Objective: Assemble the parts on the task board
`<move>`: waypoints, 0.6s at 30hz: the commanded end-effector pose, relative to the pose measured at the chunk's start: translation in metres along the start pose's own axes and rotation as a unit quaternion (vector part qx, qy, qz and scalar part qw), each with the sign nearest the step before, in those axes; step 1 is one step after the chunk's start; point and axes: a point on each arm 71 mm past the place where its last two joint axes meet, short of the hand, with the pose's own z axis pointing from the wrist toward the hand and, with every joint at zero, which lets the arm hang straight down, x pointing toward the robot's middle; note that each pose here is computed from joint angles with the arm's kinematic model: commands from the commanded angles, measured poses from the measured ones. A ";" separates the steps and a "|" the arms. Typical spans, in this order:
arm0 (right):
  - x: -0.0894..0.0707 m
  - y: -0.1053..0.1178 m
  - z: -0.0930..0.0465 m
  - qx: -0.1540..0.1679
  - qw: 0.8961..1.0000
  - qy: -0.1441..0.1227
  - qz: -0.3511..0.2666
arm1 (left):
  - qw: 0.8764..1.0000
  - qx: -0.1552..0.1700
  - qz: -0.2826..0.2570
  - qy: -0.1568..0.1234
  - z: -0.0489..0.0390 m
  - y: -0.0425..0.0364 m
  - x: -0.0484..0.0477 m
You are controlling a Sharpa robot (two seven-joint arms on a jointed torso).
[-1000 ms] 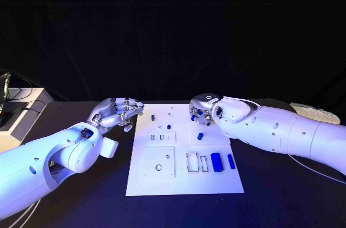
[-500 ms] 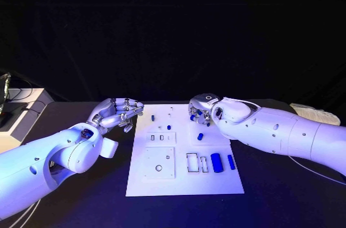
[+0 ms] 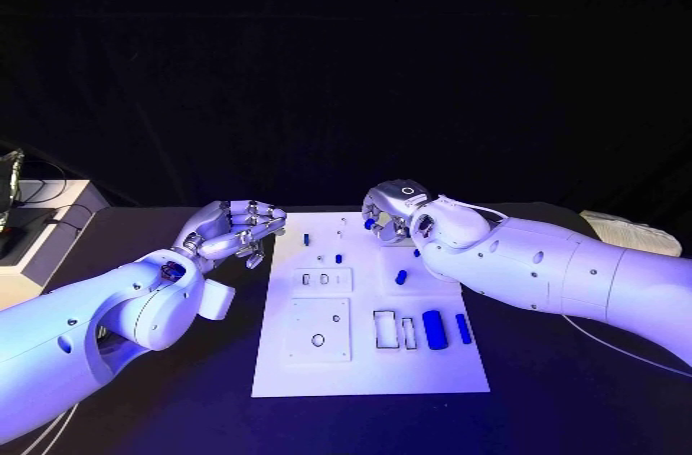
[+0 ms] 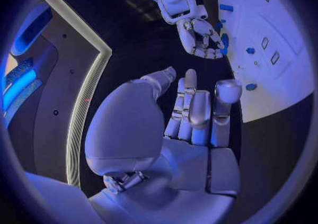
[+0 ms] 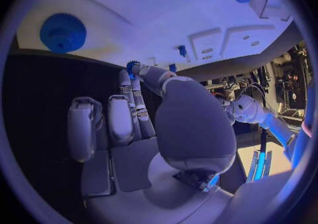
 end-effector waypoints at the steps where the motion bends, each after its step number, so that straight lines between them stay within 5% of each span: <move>1: -0.005 0.002 0.005 0.012 0.999 -0.036 0.000 | 1.000 0.006 -0.001 0.007 -0.0003 -0.0022 0.0011; 18: -0.007 0.007 0.022 0.023 0.998 -0.050 -0.007 | 1.000 0.020 -0.002 0.010 0.0026 -0.0124 0.0029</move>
